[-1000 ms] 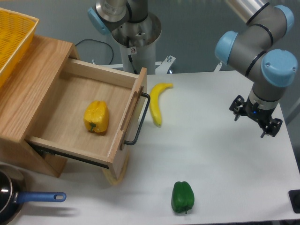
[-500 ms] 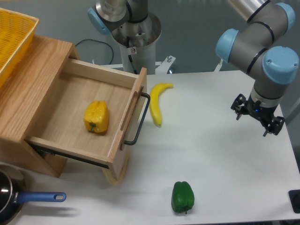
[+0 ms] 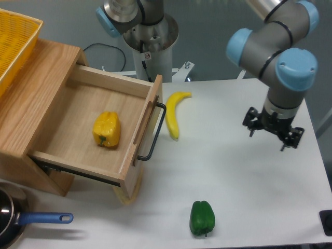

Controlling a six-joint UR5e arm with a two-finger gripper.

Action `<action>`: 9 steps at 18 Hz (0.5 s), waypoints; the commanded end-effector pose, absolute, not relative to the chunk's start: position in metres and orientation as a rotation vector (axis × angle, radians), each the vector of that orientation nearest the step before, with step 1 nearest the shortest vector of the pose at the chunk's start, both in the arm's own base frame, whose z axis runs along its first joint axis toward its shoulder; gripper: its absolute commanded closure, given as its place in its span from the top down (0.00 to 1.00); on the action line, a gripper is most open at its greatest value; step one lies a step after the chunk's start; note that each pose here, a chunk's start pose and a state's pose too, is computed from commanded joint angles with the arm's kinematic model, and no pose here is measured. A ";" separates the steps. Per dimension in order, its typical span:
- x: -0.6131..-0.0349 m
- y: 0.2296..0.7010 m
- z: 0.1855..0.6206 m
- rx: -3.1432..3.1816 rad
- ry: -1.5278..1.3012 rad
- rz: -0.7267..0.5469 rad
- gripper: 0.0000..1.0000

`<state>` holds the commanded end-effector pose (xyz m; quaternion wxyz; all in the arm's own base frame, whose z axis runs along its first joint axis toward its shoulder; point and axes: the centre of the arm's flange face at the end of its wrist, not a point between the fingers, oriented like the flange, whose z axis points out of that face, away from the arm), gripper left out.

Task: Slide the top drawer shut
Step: 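Move the gripper toward the open wooden drawer's front panel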

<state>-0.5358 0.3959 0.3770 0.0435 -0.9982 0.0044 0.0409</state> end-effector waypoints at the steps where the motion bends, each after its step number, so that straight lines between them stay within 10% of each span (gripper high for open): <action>1: -0.529 0.398 0.383 -3.028 -0.021 0.105 0.67; 9: -0.471 0.452 0.398 -2.997 -0.216 0.046 0.30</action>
